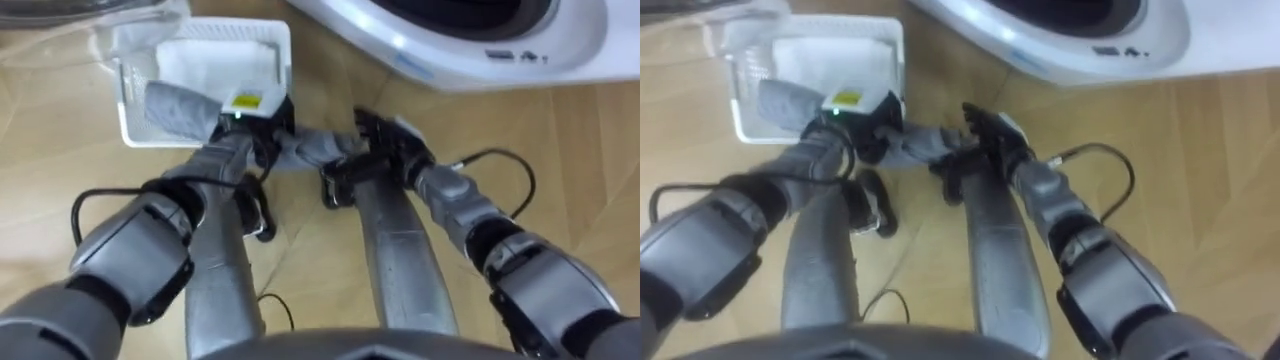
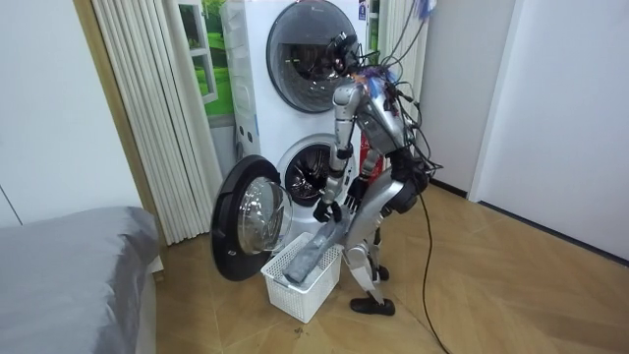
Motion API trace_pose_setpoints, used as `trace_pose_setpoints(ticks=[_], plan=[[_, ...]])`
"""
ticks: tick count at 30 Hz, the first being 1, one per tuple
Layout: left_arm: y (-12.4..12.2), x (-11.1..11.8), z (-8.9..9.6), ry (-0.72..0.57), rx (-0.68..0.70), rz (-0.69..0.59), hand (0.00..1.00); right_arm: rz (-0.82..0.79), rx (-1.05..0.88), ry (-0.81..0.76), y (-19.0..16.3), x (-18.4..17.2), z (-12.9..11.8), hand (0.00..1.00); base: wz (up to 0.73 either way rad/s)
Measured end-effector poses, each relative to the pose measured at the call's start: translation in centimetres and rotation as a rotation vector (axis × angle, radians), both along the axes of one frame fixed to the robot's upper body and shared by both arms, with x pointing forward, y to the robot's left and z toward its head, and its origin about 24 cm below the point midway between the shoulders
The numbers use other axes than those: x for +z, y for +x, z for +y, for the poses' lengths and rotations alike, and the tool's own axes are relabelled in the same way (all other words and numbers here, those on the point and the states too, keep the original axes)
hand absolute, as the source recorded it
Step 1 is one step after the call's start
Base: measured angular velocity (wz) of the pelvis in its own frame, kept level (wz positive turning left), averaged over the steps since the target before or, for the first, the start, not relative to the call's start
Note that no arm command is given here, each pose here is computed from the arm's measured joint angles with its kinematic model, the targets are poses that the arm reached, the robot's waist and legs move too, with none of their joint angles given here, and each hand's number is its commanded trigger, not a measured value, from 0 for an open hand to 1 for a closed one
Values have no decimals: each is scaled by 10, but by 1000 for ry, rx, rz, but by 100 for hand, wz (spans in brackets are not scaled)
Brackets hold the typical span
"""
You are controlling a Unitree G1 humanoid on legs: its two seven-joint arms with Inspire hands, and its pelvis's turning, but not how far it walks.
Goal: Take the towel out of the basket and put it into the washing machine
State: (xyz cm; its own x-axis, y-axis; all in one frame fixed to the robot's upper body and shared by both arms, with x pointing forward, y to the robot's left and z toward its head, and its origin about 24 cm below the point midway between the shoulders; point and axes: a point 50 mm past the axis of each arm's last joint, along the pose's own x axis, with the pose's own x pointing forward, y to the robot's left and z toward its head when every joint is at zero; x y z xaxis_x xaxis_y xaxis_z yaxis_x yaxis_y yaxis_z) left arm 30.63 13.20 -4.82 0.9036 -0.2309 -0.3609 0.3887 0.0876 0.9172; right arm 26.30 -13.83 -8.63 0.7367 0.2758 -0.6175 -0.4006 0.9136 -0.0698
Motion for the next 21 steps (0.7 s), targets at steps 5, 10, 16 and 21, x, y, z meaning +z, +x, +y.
trace_pose_setpoints(ticks=[5,10,16,21], plan=[[5,5,11,-98,121,-31,100,30,48,-50,-9,-7,-3,0,14],[16,24,14,-358,281,-96,100,29,95,-90,-10,-8,-5,0,11],[12,27,5,-794,408,49,100,11,157,-118,-9,-5,-4,0,5],[-6,15,-4,-1179,440,324,100,32,193,-112,-16,-10,-4,0,8]])
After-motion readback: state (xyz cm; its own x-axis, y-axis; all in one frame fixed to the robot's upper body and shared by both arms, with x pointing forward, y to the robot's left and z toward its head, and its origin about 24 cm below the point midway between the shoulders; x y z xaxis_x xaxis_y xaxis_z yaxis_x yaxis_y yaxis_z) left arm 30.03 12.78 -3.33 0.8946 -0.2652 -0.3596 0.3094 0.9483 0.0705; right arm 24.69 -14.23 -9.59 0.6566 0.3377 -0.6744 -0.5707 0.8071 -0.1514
